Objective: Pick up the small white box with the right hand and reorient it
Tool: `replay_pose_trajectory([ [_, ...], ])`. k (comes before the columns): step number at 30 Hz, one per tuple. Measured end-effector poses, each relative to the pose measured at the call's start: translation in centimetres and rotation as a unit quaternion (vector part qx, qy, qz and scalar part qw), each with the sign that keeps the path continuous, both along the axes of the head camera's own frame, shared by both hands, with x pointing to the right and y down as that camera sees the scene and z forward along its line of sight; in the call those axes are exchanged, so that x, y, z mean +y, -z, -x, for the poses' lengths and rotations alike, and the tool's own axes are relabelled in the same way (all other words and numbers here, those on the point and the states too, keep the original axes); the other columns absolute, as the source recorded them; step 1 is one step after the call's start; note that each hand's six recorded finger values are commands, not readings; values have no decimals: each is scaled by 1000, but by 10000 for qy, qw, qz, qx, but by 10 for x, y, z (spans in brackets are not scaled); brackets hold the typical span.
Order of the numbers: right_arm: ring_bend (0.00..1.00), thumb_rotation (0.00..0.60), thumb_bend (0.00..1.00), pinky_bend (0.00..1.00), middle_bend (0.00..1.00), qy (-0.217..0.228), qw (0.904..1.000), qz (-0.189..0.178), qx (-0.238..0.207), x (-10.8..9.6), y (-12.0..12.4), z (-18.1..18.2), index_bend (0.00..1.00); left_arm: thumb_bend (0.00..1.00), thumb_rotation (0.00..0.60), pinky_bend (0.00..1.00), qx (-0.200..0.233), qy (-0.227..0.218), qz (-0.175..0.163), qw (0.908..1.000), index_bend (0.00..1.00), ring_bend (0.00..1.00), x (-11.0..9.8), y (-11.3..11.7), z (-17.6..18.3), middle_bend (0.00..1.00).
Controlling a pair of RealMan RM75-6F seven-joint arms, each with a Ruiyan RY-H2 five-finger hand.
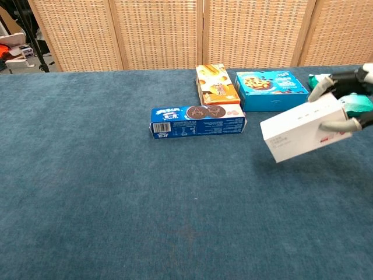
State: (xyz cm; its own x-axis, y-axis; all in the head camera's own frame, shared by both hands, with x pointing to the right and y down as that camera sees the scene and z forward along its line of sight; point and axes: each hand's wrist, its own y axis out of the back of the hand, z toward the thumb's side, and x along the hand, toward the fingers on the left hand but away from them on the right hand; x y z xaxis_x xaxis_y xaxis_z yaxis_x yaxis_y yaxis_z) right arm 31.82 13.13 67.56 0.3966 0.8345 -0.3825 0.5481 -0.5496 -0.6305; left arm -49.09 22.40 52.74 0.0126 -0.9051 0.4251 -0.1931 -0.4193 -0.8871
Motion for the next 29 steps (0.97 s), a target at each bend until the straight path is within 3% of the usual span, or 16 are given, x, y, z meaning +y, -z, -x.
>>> replay_pose_trajectory([
  [4, 296, 600, 776, 253, 500, -70, 9997, 102, -204, 14, -18, -3, 473, 0, 600, 0, -21, 2, 14, 10000, 0, 0, 0, -1, 0, 0],
  [6, 195, 600, 758, 251, 359, -30, 9995, 189, -263, 20, -22, -5, 387, 0, 600, 0, -34, 5, 21, 10000, 0, 0, 0, -2, -1, 0],
  [8, 33, 600, 683, 198, 119, 92, 9990, 294, -316, 27, -24, -7, 182, 0, 600, 0, -39, 6, 26, 10000, 0, 0, 0, -3, -1, 0],
  [10, 0, 600, 635, 124, 17, 234, 9987, 345, -307, 32, -24, -10, 59, 0, 600, 0, -50, 4, 25, 10000, 0, 0, 0, -3, -1, 0],
  [13, 0, 600, 582, 52, 0, 365, 9983, 358, -285, 36, -21, -17, 0, 0, 600, 0, -60, -1, 28, 10000, 0, 0, 0, -3, -2, 0],
  [19, 0, 600, 507, 14, 0, 489, 9983, 259, -183, 41, -6, -37, 0, 0, 600, 0, -60, -28, 24, 10000, 0, 0, 1, -3, -4, 0],
  [21, 0, 600, 403, 3, 0, 488, 9984, 171, -229, 42, 1, -39, 0, 0, 600, 0, -48, -24, 10, 10000, 0, 0, 1, -2, -4, 0],
  [23, 0, 600, 161, 0, 0, 490, 9984, 42, -269, 42, 10, -41, 0, 0, 600, 0, -41, -18, -5, 10000, 0, 0, 1, -1, -4, 0],
  [25, 0, 600, 22, 0, 0, 502, 9984, -85, -232, 42, 19, -43, 0, 0, 600, 0, -37, -21, -25, 10000, 0, 0, 1, 0, -4, 0],
  [29, 0, 600, 0, 0, 0, 524, 9975, -444, 169, 43, 37, -49, 0, 0, 600, 0, -86, -27, -88, 9999, 0, 0, 1, 1, -4, 0],
])
